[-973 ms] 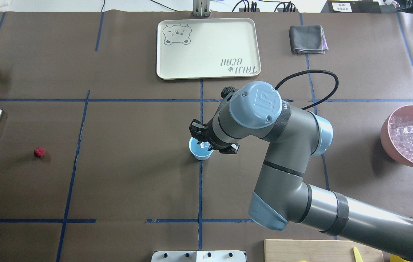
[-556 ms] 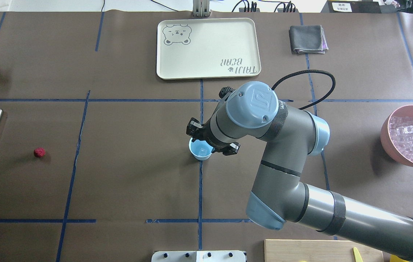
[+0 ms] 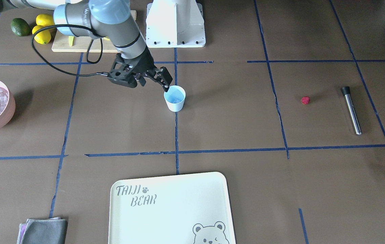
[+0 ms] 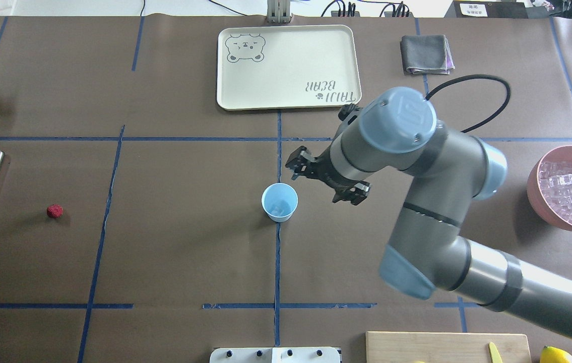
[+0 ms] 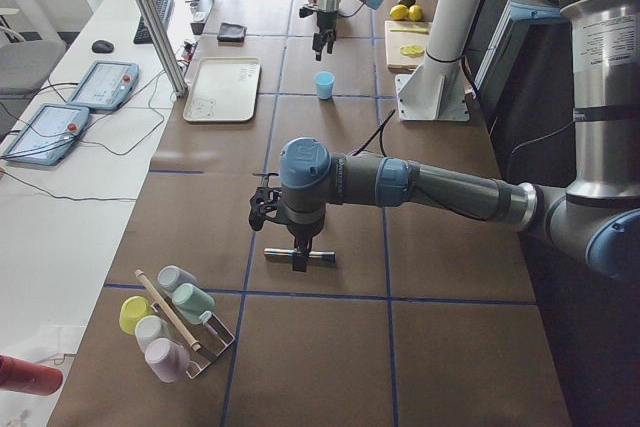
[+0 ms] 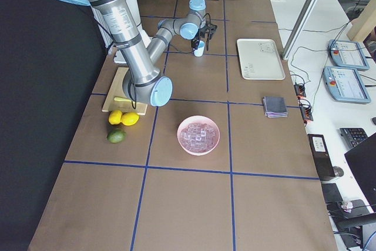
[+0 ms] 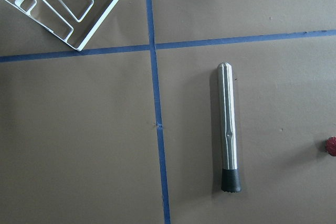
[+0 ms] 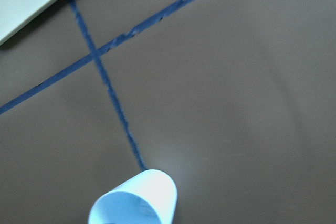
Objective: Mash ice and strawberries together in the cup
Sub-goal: 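Move the right gripper back over the pink bowl, then grasp more ice cubes in the bowl with the right gripper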
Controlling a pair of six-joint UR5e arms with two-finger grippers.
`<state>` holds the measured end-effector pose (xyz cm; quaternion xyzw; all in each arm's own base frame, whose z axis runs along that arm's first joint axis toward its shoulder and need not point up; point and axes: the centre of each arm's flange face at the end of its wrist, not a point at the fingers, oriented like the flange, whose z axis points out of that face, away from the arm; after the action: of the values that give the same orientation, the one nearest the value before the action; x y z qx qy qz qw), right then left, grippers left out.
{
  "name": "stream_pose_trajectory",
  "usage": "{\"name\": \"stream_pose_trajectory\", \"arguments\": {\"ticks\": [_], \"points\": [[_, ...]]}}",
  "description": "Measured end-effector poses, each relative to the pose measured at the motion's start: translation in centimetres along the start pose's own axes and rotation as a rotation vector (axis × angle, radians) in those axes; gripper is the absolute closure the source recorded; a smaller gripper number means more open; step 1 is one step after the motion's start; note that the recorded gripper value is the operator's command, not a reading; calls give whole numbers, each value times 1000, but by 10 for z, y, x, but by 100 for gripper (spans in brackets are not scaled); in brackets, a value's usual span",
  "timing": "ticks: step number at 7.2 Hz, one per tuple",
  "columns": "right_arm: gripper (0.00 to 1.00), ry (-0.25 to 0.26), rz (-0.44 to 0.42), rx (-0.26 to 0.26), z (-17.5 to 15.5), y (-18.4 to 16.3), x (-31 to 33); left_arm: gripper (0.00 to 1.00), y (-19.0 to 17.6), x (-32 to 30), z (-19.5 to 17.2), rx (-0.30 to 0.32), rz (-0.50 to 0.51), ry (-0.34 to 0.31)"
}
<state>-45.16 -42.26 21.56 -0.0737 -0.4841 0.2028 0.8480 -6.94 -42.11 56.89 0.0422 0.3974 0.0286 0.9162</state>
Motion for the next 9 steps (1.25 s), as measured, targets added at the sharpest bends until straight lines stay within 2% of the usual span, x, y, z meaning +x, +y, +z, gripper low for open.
{"name": "stream_pose_trajectory", "arguments": {"ticks": [2,5,7,9], "points": [[1,36,-124,-12,-64,-72,108,0,-1,2,-1,3,4,2],[1,153,-374,-6,-124,-148,292,0,-1,5,-3,7,11,11],[1,228,-484,-27,-131,-174,375,0,-2,7,-2,9,6,36],[1,271,-522,-62,-113,-195,423,0,-1,8,-3,10,6,43]]}}
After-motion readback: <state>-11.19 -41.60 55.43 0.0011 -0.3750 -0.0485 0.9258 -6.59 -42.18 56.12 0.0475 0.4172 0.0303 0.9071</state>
